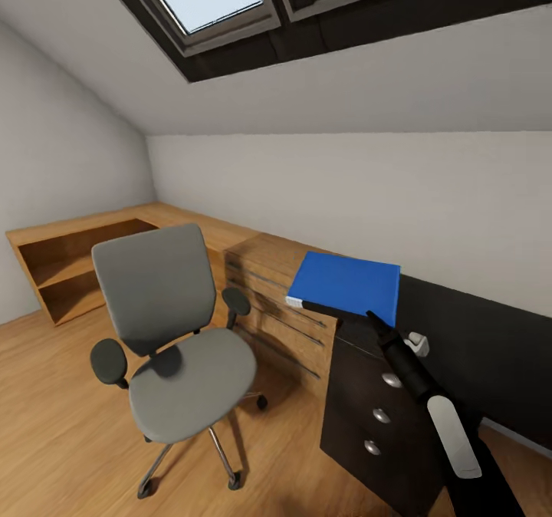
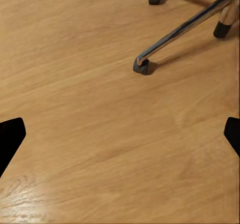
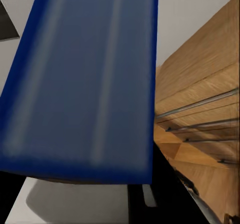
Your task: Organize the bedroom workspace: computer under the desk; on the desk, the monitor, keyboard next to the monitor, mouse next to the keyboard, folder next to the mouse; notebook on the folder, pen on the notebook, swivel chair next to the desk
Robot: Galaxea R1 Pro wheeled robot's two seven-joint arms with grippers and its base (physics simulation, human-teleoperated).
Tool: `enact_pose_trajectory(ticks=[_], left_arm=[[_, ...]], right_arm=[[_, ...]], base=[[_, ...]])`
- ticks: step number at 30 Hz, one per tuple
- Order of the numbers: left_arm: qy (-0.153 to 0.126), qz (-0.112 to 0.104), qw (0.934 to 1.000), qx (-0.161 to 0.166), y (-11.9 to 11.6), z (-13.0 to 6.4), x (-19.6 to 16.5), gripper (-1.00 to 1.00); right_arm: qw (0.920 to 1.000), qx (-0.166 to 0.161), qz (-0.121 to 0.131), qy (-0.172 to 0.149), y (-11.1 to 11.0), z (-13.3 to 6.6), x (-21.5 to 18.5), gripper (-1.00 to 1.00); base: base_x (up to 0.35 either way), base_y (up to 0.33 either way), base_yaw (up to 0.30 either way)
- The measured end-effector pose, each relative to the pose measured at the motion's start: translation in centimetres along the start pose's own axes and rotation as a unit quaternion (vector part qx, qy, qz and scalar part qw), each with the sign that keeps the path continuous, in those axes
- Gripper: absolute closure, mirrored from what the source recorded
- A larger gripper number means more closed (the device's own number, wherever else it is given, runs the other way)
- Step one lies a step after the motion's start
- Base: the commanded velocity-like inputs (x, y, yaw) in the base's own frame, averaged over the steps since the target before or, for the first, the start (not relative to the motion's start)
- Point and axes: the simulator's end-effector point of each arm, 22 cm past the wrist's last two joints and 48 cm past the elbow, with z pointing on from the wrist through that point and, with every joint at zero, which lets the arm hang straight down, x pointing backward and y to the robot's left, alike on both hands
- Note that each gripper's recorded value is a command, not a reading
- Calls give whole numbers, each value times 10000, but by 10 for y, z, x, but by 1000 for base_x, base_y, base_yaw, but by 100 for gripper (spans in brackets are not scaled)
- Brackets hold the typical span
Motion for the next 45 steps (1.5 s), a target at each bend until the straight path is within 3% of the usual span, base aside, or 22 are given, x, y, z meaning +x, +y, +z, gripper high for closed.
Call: enact_pose_trajectory(ticks=[8,14,21,25,36,41,45], left_arm=[[-185,9,9998,69,-4,-14,-13,-100],[-175,509,9978,390,-16,-25,-12,-100],[-154,550,9975,412,-16,-33,-20,-100],[-145,556,9975,413,-15,-38,-24,-100],[-63,594,9973,417,-13,-51,-31,-100],[-7,662,9968,456,-13,-58,-32,-100],[16,678,9966,458,-13,-62,-35,-100]], right_arm=[[10000,42,1,-8,10,3,-8,100],[10000,51,2,-10,18,5,-14,100],[10000,57,3,-12,28,7,-20,100],[9995,302,-21,-116,22,8,-28,100],[9988,431,-49,-242,31,10,-42,100],[9948,761,-48,-678,16,1,-74,100],[9917,973,15,-841,4,-6,-87,100]], base=[[0,0,-269],[0,0,-269],[0,0,-269],[0,0,-272],[0,0,-277],[0,0,-278],[0,0,-278]])
